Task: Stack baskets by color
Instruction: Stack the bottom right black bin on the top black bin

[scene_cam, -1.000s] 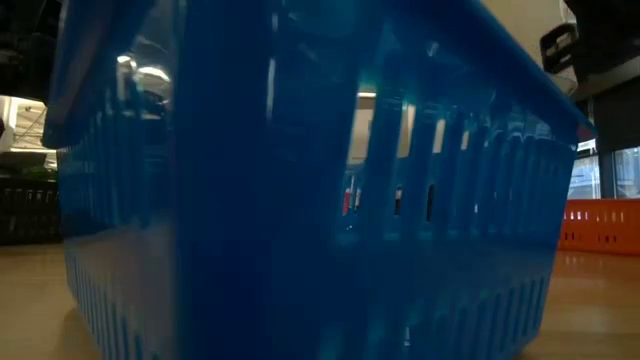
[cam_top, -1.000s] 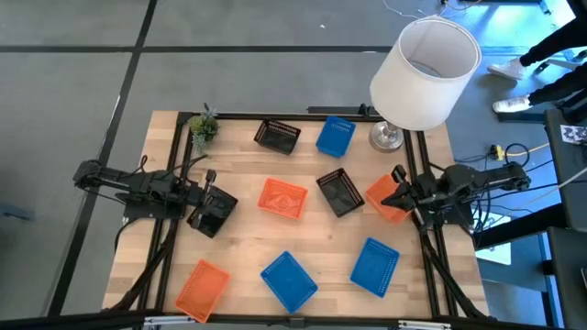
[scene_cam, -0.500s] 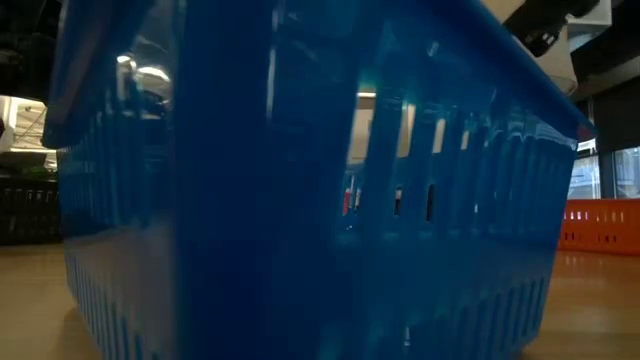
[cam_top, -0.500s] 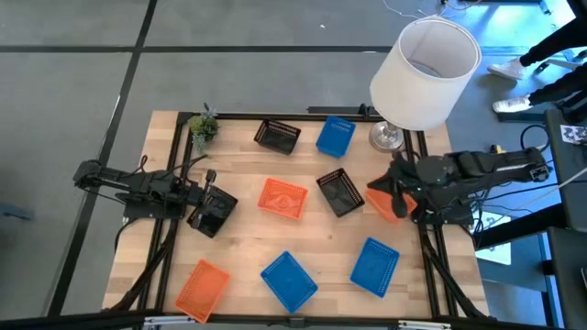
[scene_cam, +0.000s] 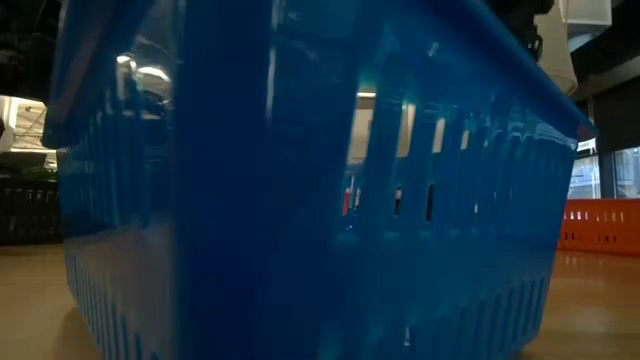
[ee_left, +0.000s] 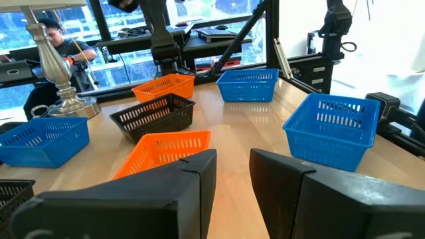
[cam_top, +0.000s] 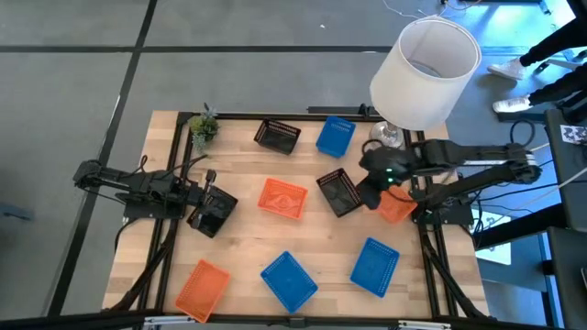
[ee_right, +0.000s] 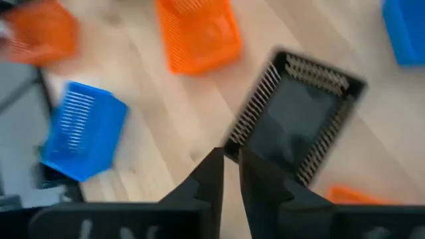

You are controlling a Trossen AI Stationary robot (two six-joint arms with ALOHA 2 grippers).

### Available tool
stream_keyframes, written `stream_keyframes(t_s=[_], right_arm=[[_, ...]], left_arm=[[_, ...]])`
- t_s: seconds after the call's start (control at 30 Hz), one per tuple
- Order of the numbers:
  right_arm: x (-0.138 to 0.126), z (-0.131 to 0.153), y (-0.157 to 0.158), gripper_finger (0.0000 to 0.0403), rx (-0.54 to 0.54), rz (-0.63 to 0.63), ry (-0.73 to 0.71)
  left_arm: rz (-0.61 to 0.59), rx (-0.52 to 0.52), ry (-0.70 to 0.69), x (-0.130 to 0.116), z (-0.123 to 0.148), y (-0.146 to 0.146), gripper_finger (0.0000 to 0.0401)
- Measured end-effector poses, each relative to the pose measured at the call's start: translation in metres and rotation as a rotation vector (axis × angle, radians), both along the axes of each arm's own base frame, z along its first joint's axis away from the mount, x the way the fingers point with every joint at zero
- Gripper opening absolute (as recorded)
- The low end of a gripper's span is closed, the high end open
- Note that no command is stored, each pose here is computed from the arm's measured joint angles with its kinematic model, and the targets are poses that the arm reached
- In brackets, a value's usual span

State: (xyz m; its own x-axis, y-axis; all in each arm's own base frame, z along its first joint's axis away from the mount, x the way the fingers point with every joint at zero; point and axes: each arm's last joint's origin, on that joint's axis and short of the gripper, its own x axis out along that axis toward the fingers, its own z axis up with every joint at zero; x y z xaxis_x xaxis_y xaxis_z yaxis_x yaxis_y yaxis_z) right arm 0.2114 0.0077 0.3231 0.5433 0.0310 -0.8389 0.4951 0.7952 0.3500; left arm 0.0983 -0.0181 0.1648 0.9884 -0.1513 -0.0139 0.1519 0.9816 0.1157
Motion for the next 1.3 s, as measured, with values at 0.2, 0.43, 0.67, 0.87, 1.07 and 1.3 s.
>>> stream_keyframes(t_s=[0.2, 0.43, 0.67, 0.87, 1.07, 1.3], right_arm=[[0.024, -0.025, -0.011, 0.0093, 0.147, -0.064, 0.17], [0.044, -0.05, -0.031, 0.0121, 0.153, -0.131, 0.269], [0.055, -0.071, -0.053, 0.0123, 0.128, -0.25, 0.353], [0.061, -0.09, -0.074, 0.0123, 0.052, -0.344, 0.429], [0.064, -0.109, -0.095, 0.0123, 0.063, -0.376, 0.502], [0.07, -0.128, -0.109, 0.0123, 0.064, -0.338, 0.543]], left_arm=[[0.0, 0.0, 0.0, 0.0, 0.0, 0.0, 0.0085], [0.0, 0.0, 0.0, 0.0, 0.0, 0.0, 0.0085], [0.0, 0.0, 0.0, 0.0, 0.0, 0.0, 0.0085], [0.0, 0.0, 0.0, 0.0, 0.0, 0.0, 0.0085], [0.0, 0.0, 0.0, 0.0, 0.0, 0.0, 0.0085], [-0.003, -0.001, 0.0, 0.0, 0.0, 0.0, 0.0085]])
